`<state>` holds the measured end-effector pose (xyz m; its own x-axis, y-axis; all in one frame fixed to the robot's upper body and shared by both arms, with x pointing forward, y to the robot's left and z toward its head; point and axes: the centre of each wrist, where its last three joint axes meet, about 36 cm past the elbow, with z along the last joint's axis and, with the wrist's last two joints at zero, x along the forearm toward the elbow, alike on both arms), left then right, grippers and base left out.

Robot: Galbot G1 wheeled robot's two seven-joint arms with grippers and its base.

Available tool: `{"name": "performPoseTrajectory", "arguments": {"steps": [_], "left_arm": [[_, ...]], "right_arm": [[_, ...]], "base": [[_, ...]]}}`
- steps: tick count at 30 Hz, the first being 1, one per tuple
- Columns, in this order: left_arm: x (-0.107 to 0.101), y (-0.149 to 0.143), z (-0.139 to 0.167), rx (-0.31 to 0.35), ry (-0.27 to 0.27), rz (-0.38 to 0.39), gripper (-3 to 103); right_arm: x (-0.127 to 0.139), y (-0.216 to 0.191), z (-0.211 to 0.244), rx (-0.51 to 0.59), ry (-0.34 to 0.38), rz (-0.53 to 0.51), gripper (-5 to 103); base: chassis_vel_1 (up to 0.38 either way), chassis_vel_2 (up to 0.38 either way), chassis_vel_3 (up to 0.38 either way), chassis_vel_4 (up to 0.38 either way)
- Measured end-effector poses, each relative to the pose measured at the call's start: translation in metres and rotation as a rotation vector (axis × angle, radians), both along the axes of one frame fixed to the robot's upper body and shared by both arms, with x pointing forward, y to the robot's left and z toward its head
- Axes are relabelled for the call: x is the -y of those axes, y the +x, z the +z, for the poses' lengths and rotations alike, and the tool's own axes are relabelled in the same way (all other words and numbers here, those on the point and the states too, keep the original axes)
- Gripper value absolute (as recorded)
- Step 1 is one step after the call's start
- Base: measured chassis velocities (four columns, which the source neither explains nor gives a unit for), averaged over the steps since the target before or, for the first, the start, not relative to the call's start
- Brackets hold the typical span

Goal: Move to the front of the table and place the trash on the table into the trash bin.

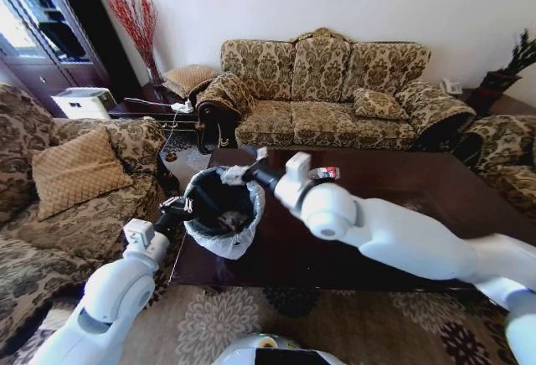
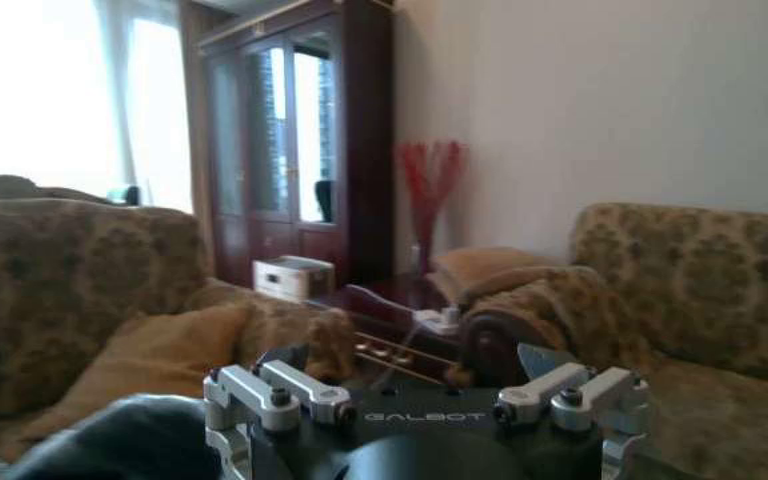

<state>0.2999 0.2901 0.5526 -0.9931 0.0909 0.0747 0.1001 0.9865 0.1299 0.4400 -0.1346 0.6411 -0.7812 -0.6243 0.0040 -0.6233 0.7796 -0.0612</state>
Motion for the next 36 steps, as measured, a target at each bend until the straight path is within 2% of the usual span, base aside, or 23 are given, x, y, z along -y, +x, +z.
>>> {"name": "performPoseTrajectory", "arguments": {"steps": [2, 3, 5, 6, 10, 11, 15, 19, 26, 32, 36], "left_arm": [[0.000, -0.001, 0.000, 0.004, -0.006, 0.006, 1], [0.000, -0.001, 0.000, 0.004, -0.006, 0.006, 1], [0.000, -0.002, 0.000, 0.007, -0.015, 0.012, 1], [0.000, -0.002, 0.000, 0.007, -0.015, 0.012, 1], [0.000, -0.004, -0.002, 0.006, -0.029, 0.020, 1], [0.000, -0.004, -0.002, 0.006, -0.029, 0.020, 1], [0.000, -0.004, -0.002, 0.009, -0.027, 0.018, 1], [0.000, -0.005, -0.003, 0.004, -0.023, 0.016, 1], [-0.001, -0.006, -0.003, 0.001, -0.009, 0.011, 1], [-0.001, -0.006, -0.003, 0.000, -0.002, 0.006, 1], [-0.002, -0.005, -0.002, 0.002, 0.008, 0.000, 1]], "right_arm": [[0.021, 0.011, -0.007, 0.003, -0.005, -0.095, 100], [0.021, 0.011, -0.007, 0.003, -0.005, -0.095, 100], [0.044, 0.021, -0.020, -0.001, -0.019, -0.194, 100], [0.044, 0.021, -0.020, -0.001, -0.019, -0.194, 100], [0.075, 0.022, -0.091, -0.039, -0.081, -0.354, 100], [0.075, 0.022, -0.091, -0.039, -0.081, -0.354, 100], [0.088, 0.003, -0.151, -0.087, -0.106, -0.444, 100], [0.091, -0.010, -0.187, -0.131, -0.118, -0.481, 100], [0.103, 0.000, -0.223, -0.156, -0.140, -0.534, 100], [0.099, 0.007, -0.232, -0.173, -0.131, -0.539, 100], [0.087, 0.030, -0.243, -0.202, -0.130, -0.528, 100]], "base": [[0.000, 0.000, 0.000, 0.000], [0.000, 0.000, 0.000, 0.000], [0.000, 0.000, 0.000, 0.000], [0.000, 0.000, 0.000, 0.000], [0.000, 0.000, 0.000, 0.000], [0.000, 0.000, 0.000, 0.000], [0.000, 0.000, 0.000, 0.000], [0.000, 0.000, 0.000, 0.000], [-0.009, 0.006, 0.004, -0.004], [-0.089, 0.084, 0.109, -0.091], [-0.149, 0.162, 0.169, -0.153]]}}
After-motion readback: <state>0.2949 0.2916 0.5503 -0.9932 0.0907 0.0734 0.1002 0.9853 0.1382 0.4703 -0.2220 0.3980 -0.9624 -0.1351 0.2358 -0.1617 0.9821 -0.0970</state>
